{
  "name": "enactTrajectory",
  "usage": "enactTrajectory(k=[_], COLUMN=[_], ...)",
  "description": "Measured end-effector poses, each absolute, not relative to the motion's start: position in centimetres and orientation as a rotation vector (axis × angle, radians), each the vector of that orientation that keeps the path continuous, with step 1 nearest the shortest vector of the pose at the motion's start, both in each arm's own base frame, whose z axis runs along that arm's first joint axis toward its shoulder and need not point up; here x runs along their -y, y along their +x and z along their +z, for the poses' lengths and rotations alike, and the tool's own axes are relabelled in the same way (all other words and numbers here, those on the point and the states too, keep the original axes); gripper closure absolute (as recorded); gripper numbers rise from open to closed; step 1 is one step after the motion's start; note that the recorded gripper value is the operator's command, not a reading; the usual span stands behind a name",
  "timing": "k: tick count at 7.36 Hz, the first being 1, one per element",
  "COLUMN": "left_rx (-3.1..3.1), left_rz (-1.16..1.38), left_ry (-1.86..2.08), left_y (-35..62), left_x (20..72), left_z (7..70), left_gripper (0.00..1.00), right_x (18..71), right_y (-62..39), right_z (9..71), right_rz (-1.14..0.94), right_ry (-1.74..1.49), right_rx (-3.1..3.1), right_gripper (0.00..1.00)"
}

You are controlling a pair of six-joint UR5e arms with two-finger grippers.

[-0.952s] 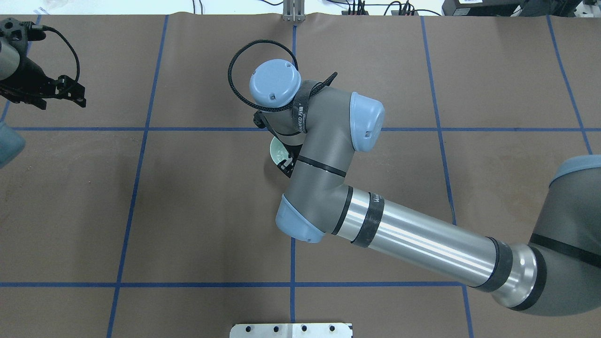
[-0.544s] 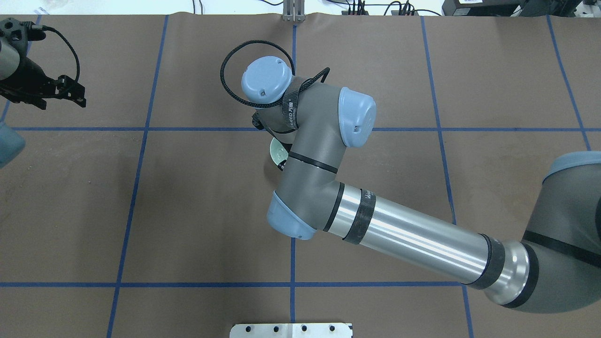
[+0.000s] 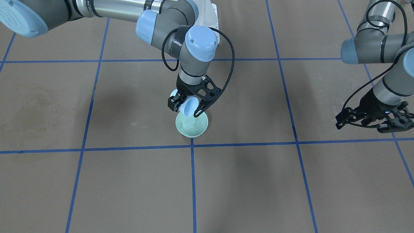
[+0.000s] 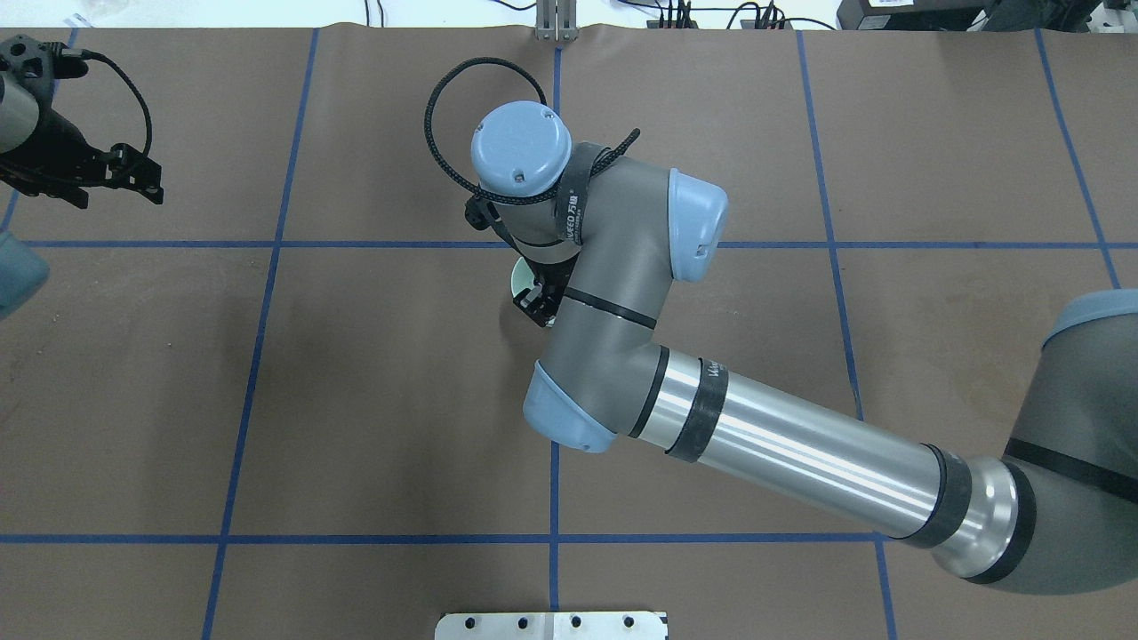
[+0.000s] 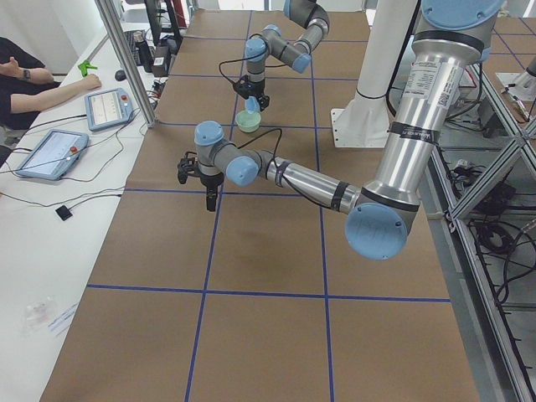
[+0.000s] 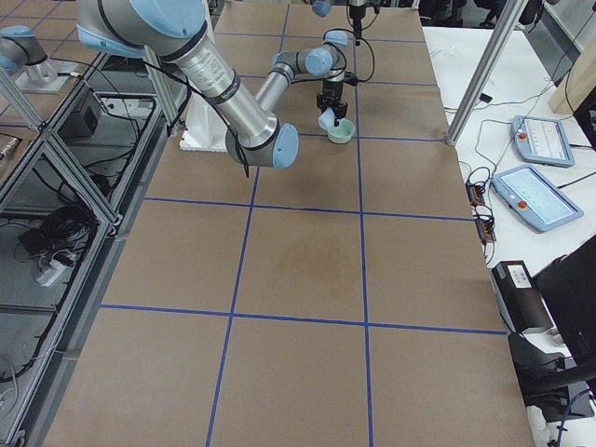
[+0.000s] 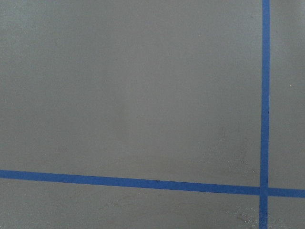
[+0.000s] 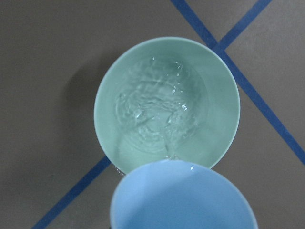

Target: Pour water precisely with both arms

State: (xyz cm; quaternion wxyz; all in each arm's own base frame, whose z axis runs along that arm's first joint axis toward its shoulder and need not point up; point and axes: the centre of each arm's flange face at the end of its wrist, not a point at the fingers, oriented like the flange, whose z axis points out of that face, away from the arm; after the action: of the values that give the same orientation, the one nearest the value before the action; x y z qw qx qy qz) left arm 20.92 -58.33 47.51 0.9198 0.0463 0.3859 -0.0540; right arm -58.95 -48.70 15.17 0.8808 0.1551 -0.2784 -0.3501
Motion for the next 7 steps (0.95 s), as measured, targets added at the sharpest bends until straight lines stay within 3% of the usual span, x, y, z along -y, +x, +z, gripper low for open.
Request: enactTrajectory(k=[5,7], left_rx=[-0.794,-0.794], left_rz=[-0.113,-0.114], left_ry=[0.095,0.094], left_y=[21.2,21.2], left_x=[58.8,58.8], left_z=[47.3,47.3], left_gripper=[0.00,0.00], right_x=[47.4,46.0], right_y=[-48.5,-43.1], right_z=[15.1,16.1], right_rz=[-0.477,-0.255], right_ry=[0.715,0.740], right_rx=[0.650,0.687], right_gripper=[1.00,1.00])
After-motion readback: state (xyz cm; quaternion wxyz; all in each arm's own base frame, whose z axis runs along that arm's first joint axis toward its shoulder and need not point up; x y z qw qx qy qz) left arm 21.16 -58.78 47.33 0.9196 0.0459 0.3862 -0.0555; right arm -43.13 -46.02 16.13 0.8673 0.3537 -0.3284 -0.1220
